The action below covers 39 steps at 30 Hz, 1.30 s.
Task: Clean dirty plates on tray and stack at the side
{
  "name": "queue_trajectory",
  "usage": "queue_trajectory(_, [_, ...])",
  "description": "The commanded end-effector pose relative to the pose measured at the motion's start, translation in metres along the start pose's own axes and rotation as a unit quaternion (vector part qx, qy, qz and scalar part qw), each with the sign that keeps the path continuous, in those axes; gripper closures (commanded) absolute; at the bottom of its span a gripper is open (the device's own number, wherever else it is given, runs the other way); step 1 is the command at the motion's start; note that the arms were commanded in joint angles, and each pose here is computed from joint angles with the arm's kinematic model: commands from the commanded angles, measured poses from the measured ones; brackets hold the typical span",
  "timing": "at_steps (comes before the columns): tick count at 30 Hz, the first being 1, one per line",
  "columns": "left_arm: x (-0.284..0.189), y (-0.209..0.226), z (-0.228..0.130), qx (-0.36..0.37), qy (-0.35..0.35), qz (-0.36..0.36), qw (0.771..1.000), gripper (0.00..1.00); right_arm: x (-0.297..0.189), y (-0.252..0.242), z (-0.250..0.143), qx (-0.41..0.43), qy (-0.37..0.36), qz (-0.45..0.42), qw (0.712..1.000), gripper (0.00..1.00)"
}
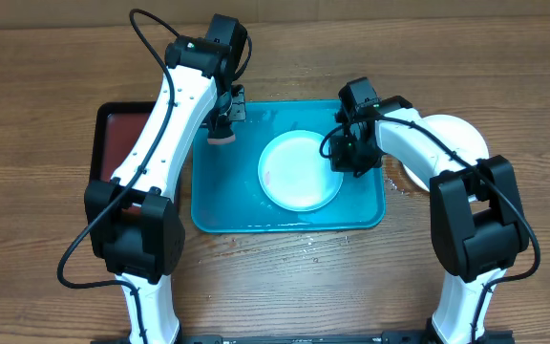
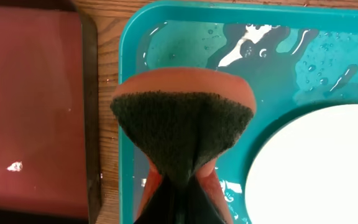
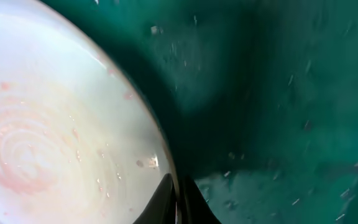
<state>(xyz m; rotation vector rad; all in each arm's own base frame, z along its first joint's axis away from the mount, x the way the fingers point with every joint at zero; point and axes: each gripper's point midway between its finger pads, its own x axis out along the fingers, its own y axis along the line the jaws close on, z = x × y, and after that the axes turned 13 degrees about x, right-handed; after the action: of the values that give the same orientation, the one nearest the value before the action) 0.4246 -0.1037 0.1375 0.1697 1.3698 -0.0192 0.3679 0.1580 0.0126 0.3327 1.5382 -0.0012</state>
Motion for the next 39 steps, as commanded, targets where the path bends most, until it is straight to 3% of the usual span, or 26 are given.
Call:
queue_trajectory(1, [-0.005, -0.009, 0.002, 0.004, -0.007, -0.020, 1.000, 0.96, -0.002, 0.019, -0.008, 0.125, 0.028, 0.038, 0.991, 0.96])
queue_trajectory(4, [0.000, -0.015, 0.001, 0.006, 0.001, -0.033, 0.999, 0.96, 0.003, 0.018, -0.014, 0.169, 0.023, 0.016, 0.985, 0.96])
queue_trajectory(8, [0.018, -0.028, -0.004, 0.015, 0.027, -0.051, 0.998, 0.96, 0.009, 0.016, -0.017, 0.156, 0.004, -0.013, 0.988, 0.96])
queue_trajectory(21, [0.083, -0.105, -0.026, 0.162, 0.087, -0.129, 0.975, 0.96, 0.016, 0.014, -0.025, 0.150, 0.008, -0.020, 0.988, 0.96])
queue_trajectory(30, [0.091, -0.112, -0.023, 0.227, 0.072, -0.128, 0.963, 0.96, 0.016, 0.014, -0.025, 0.150, 0.008, -0.020, 0.988, 0.96])
queue_trajectory(34, [0.094, -0.105, -0.016, 0.289, 0.053, -0.105, 0.950, 0.96, 0.016, 0.013, -0.025, 0.150, 0.008, -0.020, 0.988, 0.96])
queue_trajectory(39, [0.101, -0.091, 0.001, 0.306, 0.029, -0.051, 0.950, 0.96, 0.016, 0.013, -0.025, 0.150, 0.008, -0.020, 0.988, 0.96])
